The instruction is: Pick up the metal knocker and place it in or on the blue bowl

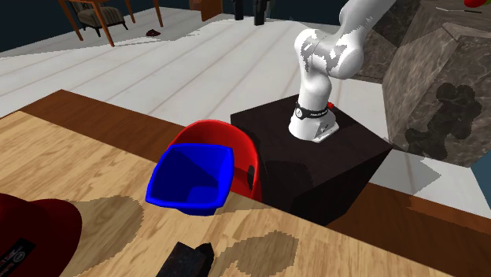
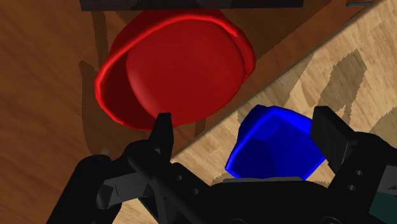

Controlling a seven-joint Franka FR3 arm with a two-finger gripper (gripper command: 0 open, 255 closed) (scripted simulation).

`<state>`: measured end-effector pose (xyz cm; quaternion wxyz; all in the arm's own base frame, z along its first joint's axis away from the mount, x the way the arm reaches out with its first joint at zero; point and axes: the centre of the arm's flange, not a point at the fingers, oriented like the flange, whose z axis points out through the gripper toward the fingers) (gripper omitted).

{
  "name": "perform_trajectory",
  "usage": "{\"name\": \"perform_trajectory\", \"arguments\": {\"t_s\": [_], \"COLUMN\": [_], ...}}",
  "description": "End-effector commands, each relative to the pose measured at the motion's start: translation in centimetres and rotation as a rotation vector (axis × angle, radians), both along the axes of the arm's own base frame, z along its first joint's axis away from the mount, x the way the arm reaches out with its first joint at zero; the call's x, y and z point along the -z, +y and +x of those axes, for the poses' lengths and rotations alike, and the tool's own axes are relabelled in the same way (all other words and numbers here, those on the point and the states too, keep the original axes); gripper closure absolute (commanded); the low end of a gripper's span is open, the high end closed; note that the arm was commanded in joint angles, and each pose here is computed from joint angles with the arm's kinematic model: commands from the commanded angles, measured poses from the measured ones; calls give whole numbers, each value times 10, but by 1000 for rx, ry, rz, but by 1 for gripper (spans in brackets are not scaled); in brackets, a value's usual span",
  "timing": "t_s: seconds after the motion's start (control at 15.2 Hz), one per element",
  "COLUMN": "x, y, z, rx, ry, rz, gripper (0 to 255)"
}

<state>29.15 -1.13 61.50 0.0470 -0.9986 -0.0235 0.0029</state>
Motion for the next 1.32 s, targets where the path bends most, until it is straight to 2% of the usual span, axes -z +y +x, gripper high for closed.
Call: {"name": "perform_trajectory", "arguments": {"t_s": [0.0, 1.25], "x": [0, 105], "y": [0, 171], "z": [0, 155], "rx": [0, -63], "ry": [0, -17], "rz": [0, -41], "gripper": [0, 0]}}
